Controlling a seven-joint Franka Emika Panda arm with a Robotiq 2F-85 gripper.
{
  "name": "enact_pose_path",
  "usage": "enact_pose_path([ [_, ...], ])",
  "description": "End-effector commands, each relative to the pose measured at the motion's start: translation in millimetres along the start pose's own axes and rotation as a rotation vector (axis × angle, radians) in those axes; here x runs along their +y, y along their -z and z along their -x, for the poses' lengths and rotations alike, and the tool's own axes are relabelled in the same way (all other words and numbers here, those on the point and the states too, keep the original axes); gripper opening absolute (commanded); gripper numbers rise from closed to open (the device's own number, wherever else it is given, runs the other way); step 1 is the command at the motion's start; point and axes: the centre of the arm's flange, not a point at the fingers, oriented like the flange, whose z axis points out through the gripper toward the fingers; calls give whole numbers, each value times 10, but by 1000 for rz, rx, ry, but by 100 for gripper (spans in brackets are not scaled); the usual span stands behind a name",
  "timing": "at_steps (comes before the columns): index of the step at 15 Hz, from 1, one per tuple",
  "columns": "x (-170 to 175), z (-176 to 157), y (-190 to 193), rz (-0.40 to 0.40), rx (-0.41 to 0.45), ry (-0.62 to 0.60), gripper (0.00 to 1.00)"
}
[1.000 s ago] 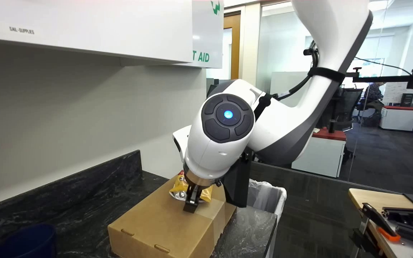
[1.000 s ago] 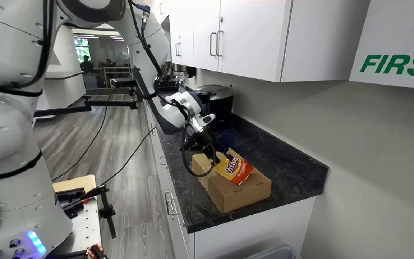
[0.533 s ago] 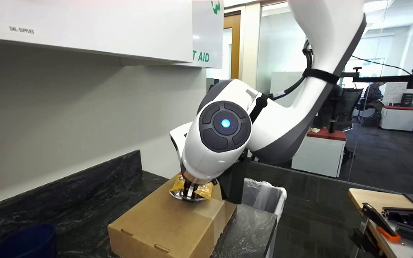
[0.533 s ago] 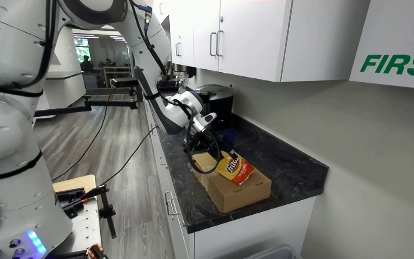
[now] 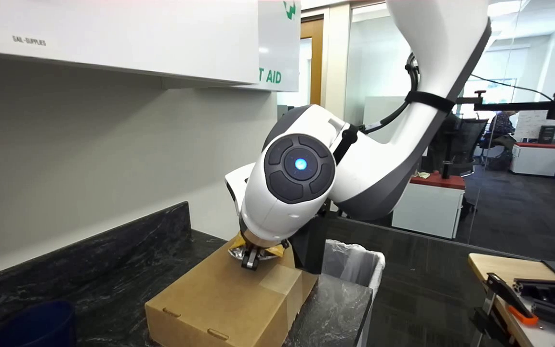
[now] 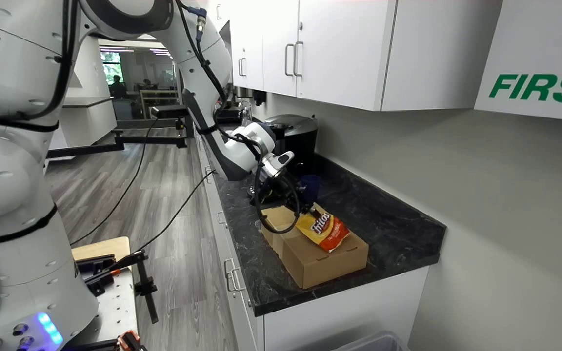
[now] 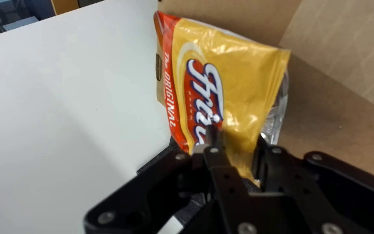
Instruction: Throw the empty pack of snacks in the bin
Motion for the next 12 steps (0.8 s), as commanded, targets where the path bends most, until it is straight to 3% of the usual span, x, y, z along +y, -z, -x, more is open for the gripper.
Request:
enact_pose_path([
  [1, 17, -9, -13, 26, 16, -20, 1],
  [5, 37, -16, 69, 23, 1, -39, 0],
  [12, 215, -207, 745, -69, -78, -194, 0],
])
